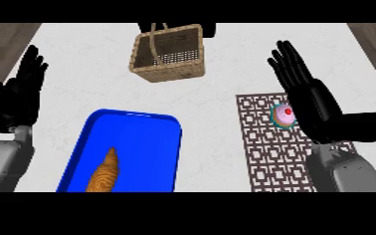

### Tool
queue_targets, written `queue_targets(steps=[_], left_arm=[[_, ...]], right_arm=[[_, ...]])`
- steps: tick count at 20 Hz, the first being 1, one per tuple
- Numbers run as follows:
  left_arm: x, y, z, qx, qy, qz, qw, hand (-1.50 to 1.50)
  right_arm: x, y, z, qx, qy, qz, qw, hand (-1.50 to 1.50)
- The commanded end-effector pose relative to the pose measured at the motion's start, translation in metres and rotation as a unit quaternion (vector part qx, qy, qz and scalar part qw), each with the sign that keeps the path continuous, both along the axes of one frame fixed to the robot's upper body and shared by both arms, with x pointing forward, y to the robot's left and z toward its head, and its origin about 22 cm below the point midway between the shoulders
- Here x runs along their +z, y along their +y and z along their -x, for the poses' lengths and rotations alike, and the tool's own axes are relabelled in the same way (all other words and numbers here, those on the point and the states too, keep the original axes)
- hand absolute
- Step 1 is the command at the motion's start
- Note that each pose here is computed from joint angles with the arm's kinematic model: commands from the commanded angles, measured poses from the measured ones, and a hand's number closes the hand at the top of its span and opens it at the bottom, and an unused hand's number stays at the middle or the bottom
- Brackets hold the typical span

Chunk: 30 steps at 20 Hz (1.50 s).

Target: Pick the cupcake from the placemat and place it in the basket

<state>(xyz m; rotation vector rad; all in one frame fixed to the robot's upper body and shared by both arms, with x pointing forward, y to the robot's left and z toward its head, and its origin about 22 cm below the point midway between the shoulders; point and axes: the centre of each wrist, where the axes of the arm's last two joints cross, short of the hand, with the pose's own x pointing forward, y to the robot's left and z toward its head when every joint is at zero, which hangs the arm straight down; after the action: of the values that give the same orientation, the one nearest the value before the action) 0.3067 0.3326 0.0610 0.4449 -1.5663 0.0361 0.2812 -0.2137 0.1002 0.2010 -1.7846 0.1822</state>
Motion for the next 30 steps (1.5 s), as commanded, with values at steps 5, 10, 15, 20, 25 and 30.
queue_targets(steps=[5, 10, 15, 20, 25, 30], left_arm=[[0.026, -0.06, -0.001, -0.205, -0.06, -0.037, 0.9763, 0.0], [0.013, -0.075, 0.008, -0.261, -0.024, -0.013, 0.965, 0.0], [-0.016, -0.076, 0.018, -0.261, -0.019, -0.005, 0.9653, 0.0], [0.008, -0.064, 0.02, -0.247, -0.024, -0.01, 0.9686, 0.0], [0.001, -0.063, 0.019, -0.254, -0.02, -0.019, 0.9668, 0.0], [-0.012, -0.062, 0.029, -0.255, -0.011, -0.015, 0.9668, 0.0]], right_arm=[[0.005, -0.087, -0.031, 0.083, 0.0, 0.053, 0.995, 1.5], [-0.031, -0.027, -0.005, 0.275, -0.106, 0.03, 0.955, -1.5], [-0.044, 0.0, 0.012, 0.153, -0.139, 0.178, 0.962, -1.5], [0.018, -0.047, 0.005, 0.014, -0.17, 0.322, 0.931, -1.5], [0.096, -0.073, 0.002, -0.04, -0.156, 0.479, 0.863, -1.5], [0.128, -0.081, 0.01, 0.058, -0.056, 0.599, 0.796, -1.5]])
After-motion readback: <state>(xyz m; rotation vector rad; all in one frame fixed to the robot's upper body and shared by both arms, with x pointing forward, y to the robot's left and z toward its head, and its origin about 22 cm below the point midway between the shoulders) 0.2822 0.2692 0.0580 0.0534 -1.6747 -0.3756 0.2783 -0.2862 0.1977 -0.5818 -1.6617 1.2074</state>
